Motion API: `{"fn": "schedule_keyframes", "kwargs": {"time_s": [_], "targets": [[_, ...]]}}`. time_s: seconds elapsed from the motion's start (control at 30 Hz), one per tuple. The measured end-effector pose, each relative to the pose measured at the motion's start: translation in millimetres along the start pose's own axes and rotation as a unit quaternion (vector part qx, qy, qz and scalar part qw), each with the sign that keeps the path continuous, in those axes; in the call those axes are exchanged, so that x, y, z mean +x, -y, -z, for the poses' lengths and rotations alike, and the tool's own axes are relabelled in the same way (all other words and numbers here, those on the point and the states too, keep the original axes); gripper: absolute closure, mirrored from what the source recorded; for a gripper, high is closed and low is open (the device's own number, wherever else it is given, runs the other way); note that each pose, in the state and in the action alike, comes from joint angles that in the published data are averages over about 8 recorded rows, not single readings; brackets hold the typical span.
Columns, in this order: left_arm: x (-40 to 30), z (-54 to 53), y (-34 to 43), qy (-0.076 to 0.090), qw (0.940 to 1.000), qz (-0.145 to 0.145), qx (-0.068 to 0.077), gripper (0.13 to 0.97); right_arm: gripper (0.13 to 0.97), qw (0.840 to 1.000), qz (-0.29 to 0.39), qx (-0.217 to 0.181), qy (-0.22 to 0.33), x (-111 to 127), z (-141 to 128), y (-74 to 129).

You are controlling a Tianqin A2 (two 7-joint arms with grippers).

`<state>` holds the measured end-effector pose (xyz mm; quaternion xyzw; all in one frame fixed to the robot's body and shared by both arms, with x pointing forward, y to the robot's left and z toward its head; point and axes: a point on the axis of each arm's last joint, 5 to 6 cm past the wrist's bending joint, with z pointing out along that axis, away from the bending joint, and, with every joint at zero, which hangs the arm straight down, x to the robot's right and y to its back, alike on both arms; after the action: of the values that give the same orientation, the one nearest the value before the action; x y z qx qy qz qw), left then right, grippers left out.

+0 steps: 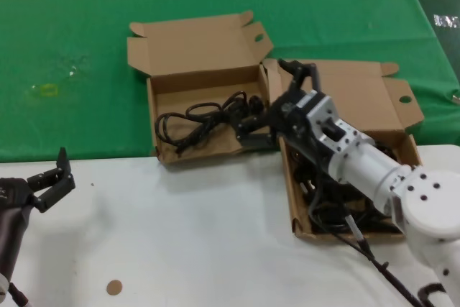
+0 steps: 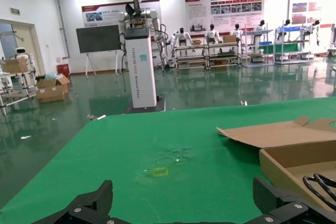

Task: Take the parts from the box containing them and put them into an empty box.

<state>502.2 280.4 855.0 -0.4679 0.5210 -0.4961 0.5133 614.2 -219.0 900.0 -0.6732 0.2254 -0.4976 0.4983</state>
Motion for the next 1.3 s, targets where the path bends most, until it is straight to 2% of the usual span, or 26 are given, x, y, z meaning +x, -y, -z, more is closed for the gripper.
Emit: {"fn": "schedule_keyframes", "kwargs": {"time_s": [0.13,0.4,0.87,1.3], "targets": [[0.0,0.0,0.0,0.000,1.0000,0.000,0.000,0.194,0.130,0.999,-0.029,-0.003,-0.027,-2.8,14.5,-7.6],[0.0,0.0,0.0,0.000,1.0000,0.000,0.000,0.135,0.130,0.993,-0.086,-0.013,-0.083,-7.6,46.4,-22.1],[0.0,0.0,0.0,0.000,1.0000,0.000,0.000,0.132,0.130,0.969,-0.167,-0.035,-0.178,-12.9,103.5,-40.2],[0.0,0.0,0.0,0.000,1.0000,0.000,0.000,0.132,0.130,0.965,-0.176,-0.038,-0.190,-13.3,110.8,-41.9]]}}
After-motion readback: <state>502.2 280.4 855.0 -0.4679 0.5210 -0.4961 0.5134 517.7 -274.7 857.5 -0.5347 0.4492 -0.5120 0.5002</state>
